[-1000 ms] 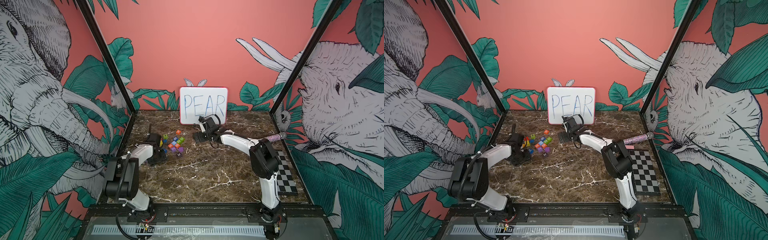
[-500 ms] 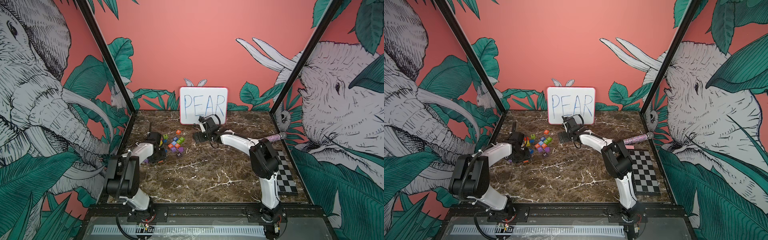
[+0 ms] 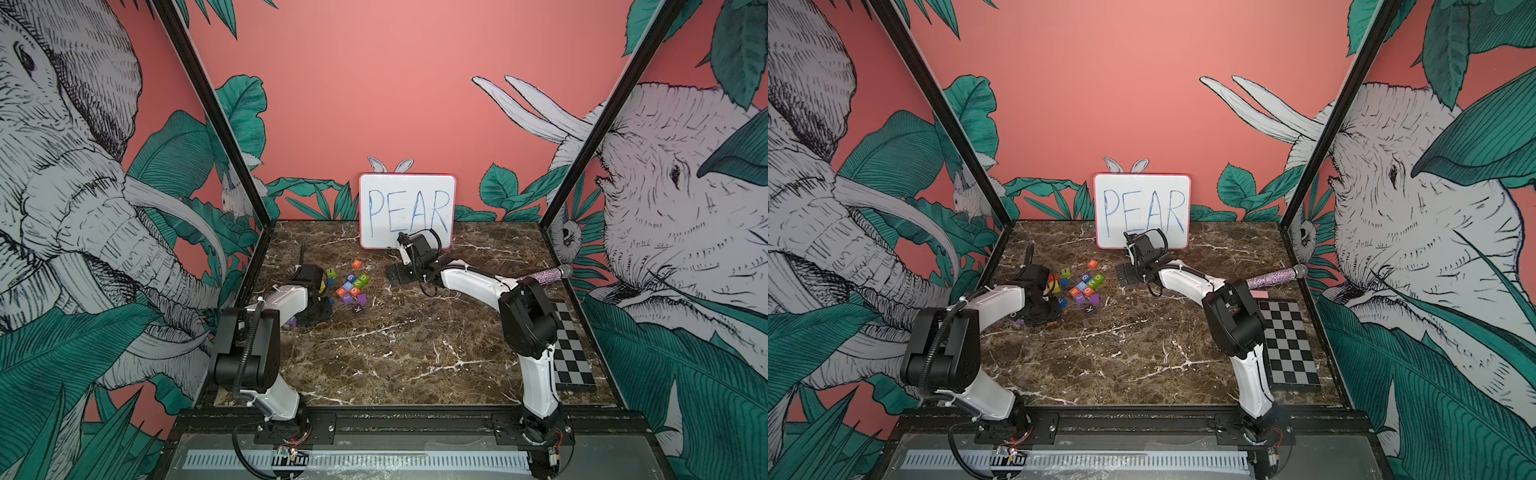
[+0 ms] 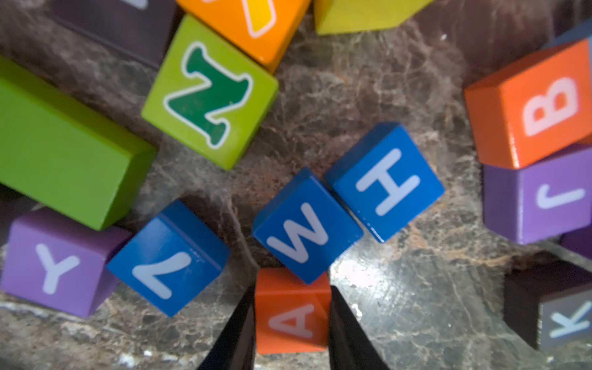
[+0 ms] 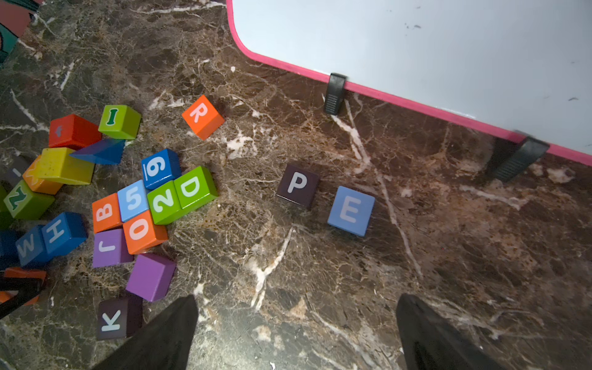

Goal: Spell the uppercase word “pear” with letter blocks
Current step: Pick up the letter block from the center of the board, then place the letter block at the center of the board.

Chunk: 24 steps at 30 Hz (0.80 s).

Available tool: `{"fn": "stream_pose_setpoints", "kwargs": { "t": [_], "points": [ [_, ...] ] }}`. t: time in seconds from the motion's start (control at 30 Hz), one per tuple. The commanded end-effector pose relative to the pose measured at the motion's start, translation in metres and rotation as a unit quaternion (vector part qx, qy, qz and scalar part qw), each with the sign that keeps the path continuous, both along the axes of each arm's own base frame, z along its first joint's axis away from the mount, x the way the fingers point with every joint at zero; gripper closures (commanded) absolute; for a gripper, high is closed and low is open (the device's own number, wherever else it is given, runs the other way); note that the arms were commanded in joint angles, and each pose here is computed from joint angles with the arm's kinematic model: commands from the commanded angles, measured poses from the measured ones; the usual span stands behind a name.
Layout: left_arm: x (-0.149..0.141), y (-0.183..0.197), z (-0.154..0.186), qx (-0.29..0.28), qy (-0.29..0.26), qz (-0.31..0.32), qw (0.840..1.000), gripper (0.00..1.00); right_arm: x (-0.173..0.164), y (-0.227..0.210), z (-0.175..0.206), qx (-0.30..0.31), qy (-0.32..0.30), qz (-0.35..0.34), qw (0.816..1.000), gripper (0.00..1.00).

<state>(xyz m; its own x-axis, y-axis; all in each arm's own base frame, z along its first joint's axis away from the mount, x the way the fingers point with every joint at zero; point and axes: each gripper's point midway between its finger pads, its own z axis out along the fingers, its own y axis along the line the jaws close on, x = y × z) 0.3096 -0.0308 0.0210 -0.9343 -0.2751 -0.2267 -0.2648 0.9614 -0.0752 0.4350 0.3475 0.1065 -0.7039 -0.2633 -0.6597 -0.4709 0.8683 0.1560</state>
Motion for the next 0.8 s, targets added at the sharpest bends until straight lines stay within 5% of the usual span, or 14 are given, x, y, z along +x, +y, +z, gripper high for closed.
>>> {"fn": "stream_pose_setpoints", "kwargs": {
  "t": [0.0,0.3,0.77],
  "points": [
    [0.003,-0.001,0.013,-0.006,-0.013,-0.008,1.0,0.67,-0.001,-0.006,0.019,-0.001,-0.021,-0.005,1.0,0.01],
    [0.019,-0.034,0.043,-0.031,-0.042,-0.088,0.995,0.77,-0.014,-0.039,0.013,-0.023,-0.013,0.0,1.0,0.01],
    [0.071,-0.163,0.065,-0.023,-0.075,-0.278,0.957,0.8,-0.023,-0.1,-0.015,-0.009,0.034,-0.065,0.997,0.01]
  ]
}}
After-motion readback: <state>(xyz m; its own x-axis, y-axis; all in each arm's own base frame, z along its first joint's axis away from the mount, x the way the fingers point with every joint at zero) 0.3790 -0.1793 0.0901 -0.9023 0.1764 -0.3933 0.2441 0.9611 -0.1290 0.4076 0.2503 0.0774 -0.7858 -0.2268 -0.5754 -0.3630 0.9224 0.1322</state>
